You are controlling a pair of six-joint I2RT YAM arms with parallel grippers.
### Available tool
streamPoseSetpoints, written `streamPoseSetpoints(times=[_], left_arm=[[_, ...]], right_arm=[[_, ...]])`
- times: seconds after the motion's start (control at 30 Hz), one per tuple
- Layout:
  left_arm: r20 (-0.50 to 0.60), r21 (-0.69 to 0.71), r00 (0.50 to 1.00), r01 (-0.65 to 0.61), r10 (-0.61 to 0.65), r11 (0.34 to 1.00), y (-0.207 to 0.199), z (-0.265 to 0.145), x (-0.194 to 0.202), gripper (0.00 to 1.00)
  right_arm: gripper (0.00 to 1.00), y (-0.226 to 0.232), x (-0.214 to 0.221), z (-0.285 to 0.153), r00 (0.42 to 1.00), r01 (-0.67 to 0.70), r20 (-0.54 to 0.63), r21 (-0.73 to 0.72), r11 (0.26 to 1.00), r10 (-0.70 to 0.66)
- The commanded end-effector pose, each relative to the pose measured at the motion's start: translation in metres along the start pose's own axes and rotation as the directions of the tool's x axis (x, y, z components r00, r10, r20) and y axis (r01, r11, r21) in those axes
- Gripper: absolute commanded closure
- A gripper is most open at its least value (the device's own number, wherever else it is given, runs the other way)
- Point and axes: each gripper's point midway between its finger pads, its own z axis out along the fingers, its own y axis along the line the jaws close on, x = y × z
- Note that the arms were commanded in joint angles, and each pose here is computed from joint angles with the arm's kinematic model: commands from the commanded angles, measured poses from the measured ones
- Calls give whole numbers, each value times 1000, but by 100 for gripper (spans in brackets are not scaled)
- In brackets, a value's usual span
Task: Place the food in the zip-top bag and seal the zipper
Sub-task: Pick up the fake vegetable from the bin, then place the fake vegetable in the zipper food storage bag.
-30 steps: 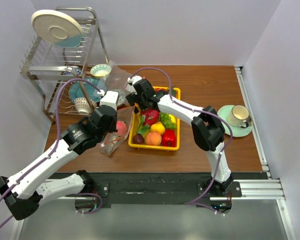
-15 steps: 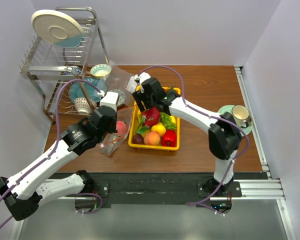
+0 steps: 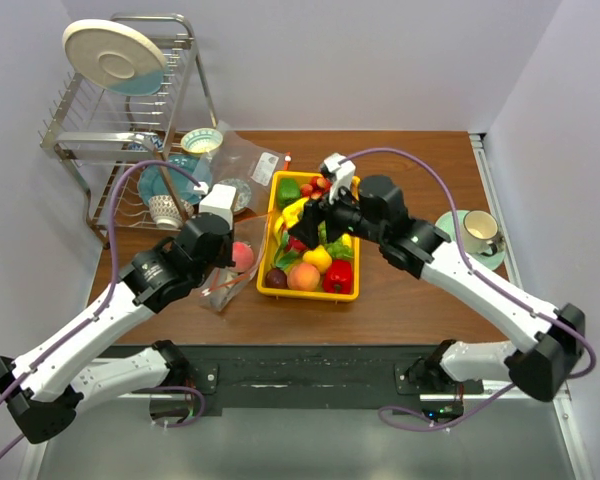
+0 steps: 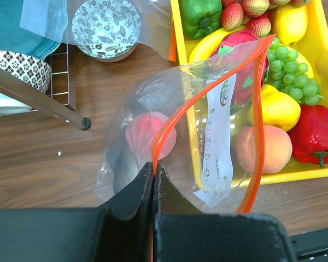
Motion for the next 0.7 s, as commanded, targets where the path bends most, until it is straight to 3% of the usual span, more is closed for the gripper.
streamPoseSetpoints(times=[0.0, 0.27, 0.5, 0.6, 0.67], left_arm=[[55, 35, 998, 26, -28, 999, -4, -3, -14, 100], [65, 50, 997, 45, -49, 998, -6, -7, -16, 100], [76, 71, 995, 57, -62, 996, -7, -12, -20, 100], [79, 73, 995, 61, -67, 995, -6, -14, -20, 100], [78, 73, 995, 62, -67, 995, -6, -14, -20, 100]], right_arm=[[35, 71, -23, -22, 985, -91, 102, -360, 928, 137], [36, 115, -18, -2, 977, -148, 56, -507, 849, 204], [36, 113, -5, 26, 976, -177, 19, -504, 845, 216], [32, 108, 3, 36, 975, -193, -1, -482, 855, 220], [21, 106, 6, 40, 974, -205, -11, -468, 859, 226]])
